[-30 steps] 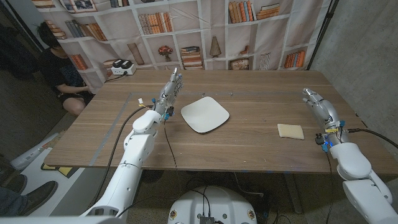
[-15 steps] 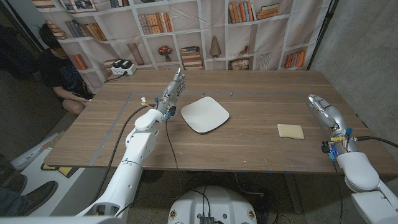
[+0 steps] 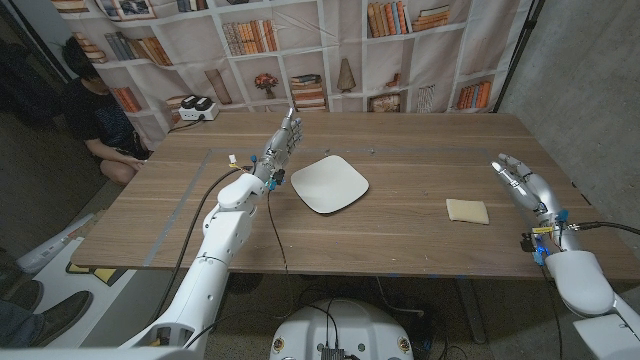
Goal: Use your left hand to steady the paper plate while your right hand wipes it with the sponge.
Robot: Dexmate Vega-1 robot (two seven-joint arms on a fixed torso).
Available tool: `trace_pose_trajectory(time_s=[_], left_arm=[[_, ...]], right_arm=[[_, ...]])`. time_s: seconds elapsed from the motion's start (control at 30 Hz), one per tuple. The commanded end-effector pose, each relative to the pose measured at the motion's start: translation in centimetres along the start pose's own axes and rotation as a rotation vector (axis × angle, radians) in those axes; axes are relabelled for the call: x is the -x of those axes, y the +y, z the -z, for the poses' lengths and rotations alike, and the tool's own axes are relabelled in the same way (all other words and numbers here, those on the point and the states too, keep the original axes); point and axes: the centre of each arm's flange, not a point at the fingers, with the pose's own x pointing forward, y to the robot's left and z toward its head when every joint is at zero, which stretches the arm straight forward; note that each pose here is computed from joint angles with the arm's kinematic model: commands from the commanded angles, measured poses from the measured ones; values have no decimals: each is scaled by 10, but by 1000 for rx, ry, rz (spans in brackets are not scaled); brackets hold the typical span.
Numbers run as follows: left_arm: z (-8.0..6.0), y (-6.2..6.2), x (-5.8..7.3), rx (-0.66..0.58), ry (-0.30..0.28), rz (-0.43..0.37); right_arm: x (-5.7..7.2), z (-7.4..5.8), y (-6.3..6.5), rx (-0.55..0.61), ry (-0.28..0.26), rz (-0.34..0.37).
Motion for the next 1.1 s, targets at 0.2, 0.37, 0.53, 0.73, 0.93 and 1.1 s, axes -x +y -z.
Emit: trace_pose_trajectory(time_s=[0.2, 0.37, 0.53, 0.73, 0.93, 1.1], left_arm=[[-8, 3, -5, -4, -7, 4], [-12, 4, -7, -8, -16, 1], [-15, 3, -6, -4, -27, -4], [-16, 2, -4, -4, -27, -6], [-17, -2, -3, -2, -27, 1], [-19, -4, -1, -2, -32, 2]], right_arm=[[-5, -3, 1, 171, -24, -28], [-8, -6, 3, 219, -24, -46], [-11, -7, 3, 252, -14, -74], [-11, -11, 3, 340, -13, -119], [-13, -13, 3, 407, 4, -181], [-13, -13, 4, 446, 16, -214]])
